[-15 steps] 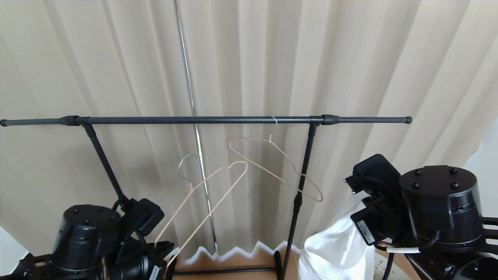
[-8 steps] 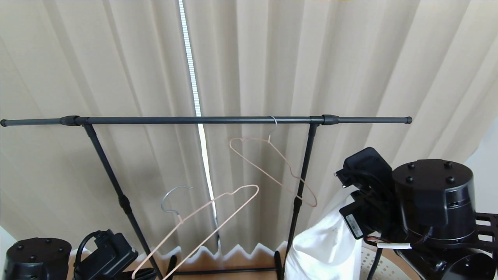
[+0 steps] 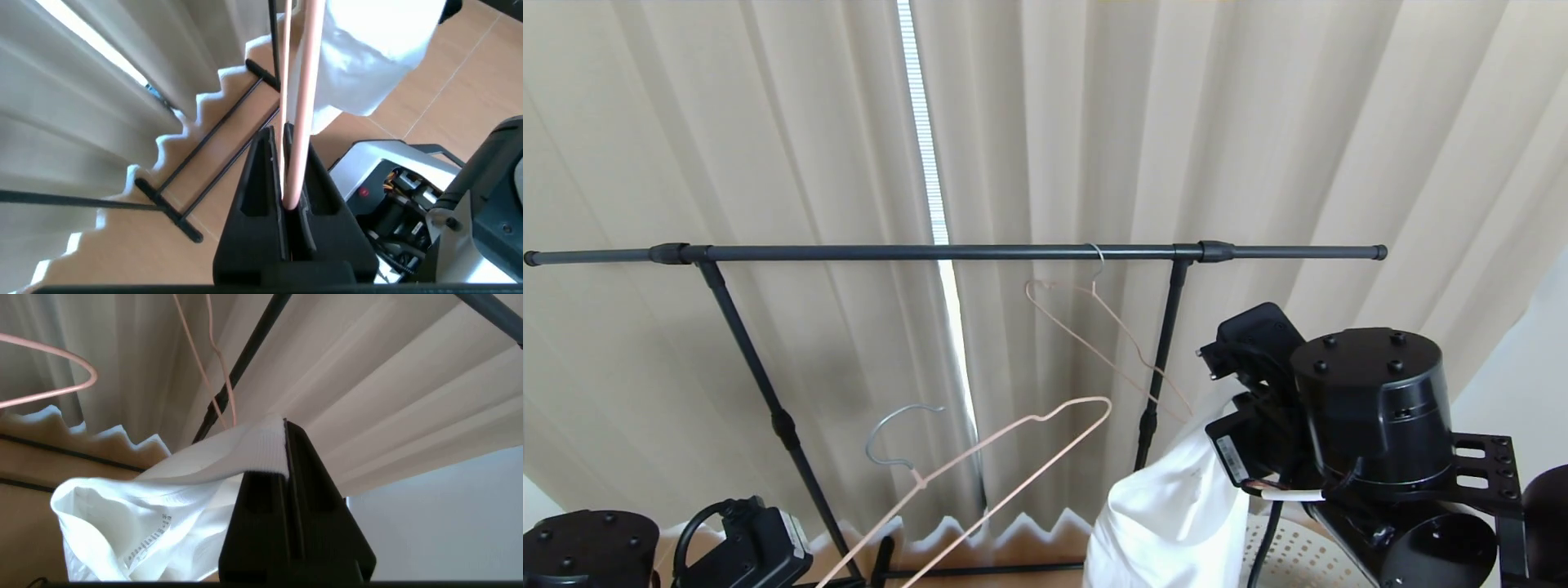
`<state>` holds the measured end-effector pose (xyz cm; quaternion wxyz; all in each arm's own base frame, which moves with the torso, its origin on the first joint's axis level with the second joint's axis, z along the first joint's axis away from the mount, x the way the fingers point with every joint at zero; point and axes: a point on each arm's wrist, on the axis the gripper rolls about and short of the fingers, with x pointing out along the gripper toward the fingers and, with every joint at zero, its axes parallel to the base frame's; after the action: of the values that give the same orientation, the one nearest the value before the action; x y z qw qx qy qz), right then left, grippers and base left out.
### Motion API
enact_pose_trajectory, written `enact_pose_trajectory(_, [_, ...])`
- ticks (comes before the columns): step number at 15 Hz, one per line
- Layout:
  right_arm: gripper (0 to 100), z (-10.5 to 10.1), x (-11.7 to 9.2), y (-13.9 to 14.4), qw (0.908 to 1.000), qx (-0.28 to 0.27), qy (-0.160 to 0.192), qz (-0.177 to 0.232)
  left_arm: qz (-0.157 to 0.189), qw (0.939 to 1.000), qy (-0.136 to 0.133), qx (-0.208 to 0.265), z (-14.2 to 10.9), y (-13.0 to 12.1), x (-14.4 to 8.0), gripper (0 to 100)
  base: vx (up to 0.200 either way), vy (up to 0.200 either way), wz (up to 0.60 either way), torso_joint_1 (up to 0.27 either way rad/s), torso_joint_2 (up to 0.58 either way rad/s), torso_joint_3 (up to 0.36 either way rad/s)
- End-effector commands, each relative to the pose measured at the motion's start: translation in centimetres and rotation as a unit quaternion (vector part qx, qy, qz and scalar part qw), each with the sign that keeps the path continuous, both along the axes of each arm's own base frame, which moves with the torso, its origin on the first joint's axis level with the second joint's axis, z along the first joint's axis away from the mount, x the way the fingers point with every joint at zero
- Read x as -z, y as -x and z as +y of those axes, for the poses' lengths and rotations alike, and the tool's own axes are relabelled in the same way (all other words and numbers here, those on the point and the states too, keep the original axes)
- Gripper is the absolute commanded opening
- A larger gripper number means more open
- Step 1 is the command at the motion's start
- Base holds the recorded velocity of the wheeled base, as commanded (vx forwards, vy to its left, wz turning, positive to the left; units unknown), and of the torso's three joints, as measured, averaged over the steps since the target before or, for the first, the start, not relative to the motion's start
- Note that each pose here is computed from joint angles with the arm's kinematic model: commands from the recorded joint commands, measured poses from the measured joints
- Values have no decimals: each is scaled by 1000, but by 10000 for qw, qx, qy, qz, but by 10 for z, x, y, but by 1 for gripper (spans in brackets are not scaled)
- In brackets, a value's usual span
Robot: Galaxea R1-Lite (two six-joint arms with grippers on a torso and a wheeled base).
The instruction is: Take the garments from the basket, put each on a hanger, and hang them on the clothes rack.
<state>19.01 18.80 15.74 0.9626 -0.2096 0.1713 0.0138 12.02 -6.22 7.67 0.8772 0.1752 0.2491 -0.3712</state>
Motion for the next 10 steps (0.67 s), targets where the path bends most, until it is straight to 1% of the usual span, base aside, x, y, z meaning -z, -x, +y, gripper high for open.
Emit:
enact_pose_trajectory(1, [0, 3, 7, -4, 9999, 49, 101, 77, -110, 9999, 67, 78, -1, 3, -3, 0, 0, 0, 0, 0, 0, 0])
enact_pose_trajectory(4, [0, 7, 6, -8, 9998, 139, 102, 22, -229, 9993, 146, 244, -3, 8, -7, 0, 0, 0, 0, 0, 0, 0])
enact_pose_trajectory(5, [0, 7, 9, -15, 9997, 227, 113, 39, -176, 9993, 140, 311, -4, 10, -7, 0, 0, 0, 0, 0, 0, 0])
enact_pose_trajectory(7, [0, 9, 11, -19, 9993, 370, 16, 23, -24, 9987, 149, 494, -6, 12, -5, 0, 0, 0, 0, 0, 0, 0])
enact_pose_trajectory(8, [0, 11, 11, -21, 9991, 421, -46, 4, 85, 9975, 225, 662, -6, 14, -4, 0, 0, 0, 0, 0, 0, 0])
enact_pose_trajectory(10, [0, 14, 9, -24, 9990, 432, -105, -41, 154, 9963, 302, 787, -7, 14, -4, 0, 0, 0, 0, 0, 0, 0])
